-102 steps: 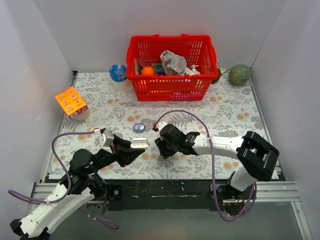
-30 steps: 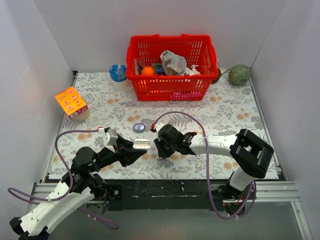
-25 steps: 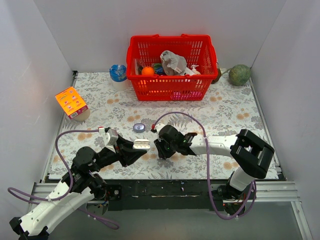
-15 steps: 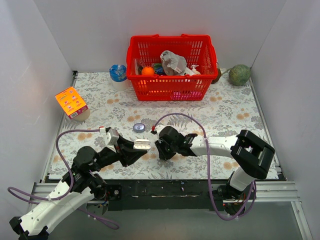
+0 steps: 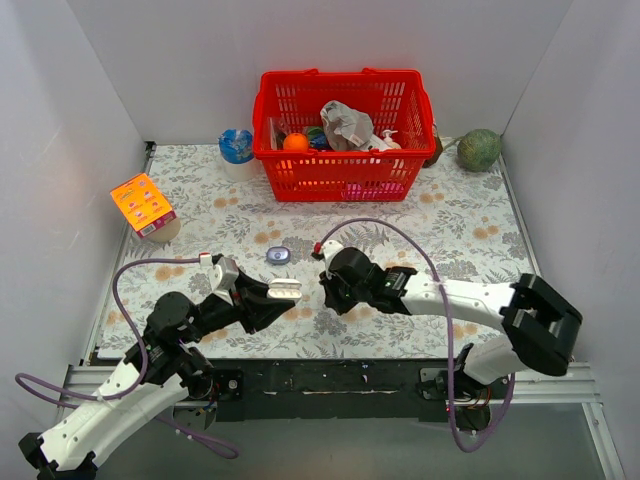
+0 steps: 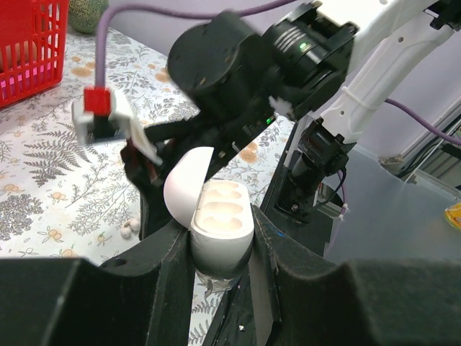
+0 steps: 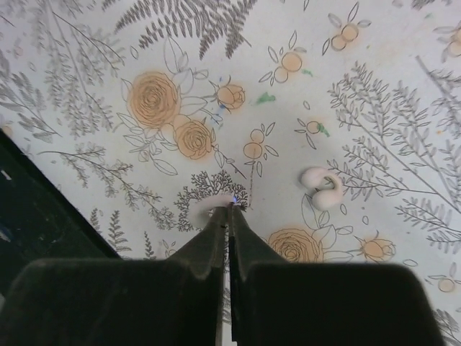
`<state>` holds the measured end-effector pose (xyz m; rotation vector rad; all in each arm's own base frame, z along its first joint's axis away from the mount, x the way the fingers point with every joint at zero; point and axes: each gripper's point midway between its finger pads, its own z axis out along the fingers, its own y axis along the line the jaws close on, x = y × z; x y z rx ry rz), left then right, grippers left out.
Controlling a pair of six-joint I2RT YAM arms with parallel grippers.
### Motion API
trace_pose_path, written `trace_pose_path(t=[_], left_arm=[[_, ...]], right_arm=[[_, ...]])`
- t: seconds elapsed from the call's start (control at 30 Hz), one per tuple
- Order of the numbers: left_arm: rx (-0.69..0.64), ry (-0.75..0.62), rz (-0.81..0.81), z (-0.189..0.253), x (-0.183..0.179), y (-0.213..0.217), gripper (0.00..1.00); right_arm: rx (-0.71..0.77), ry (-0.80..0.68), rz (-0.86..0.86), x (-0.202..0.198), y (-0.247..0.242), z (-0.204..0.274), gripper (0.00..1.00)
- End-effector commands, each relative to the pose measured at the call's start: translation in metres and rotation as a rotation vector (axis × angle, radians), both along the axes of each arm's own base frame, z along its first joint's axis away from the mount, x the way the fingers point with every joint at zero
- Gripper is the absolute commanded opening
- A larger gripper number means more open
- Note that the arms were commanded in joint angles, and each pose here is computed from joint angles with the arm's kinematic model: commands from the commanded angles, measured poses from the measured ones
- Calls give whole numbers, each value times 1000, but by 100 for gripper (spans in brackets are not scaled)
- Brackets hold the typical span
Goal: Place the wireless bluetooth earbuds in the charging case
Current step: Pick up the earbud from the center of the board.
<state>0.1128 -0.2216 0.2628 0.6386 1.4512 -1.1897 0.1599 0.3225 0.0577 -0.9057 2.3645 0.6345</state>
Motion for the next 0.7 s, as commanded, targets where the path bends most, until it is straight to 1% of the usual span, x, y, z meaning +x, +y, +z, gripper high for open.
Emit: trace_pose_path(t=[0.0,0.03,0.07,0.1,0.17,0.2,0.23,0.3,0.33,0.4,0.43,0.47,0.5,0.67], left_arm=[[-30,-19,21,11,6,-1,0],[-26,-12,23,8,7,-2,0],[-62,-47,29,20,9,-2,0],[-64,-50,33,20,12,-4,0],[-96,-78,51,29,18,-6,0],[-86,-71,60,25,23,-9,0],[-87,-82,72,27,27,-11,0],[-103,-107,86,34,34,-14,0],[-91,-103,88,31,39,-18,0],[-116,-132,94,38,45,-23,0],[-101,-125,90,32,50,-28,0],[-128,-154,89,40,51,-30,0],[-135,-159,94,41,54,-31,0],[-130,-189,117,39,70,-42,0]], right_arm=[[120,-128,-60,16,1,65,1],[126,-137,-72,17,-3,74,1],[145,-151,-82,17,-5,84,1],[185,-185,-103,19,-10,104,1],[224,-222,-118,19,-16,128,1],[261,-253,-135,20,-22,148,1],[251,-256,-138,18,-28,152,1],[288,-291,-152,18,-35,179,1],[292,-292,-153,16,-38,184,1],[324,-298,-174,14,-44,200,1],[336,-298,-182,14,-46,206,1],[335,-295,-192,13,-49,208,1],[365,-300,-210,13,-51,221,1],[390,-300,-237,12,-57,247,1]])
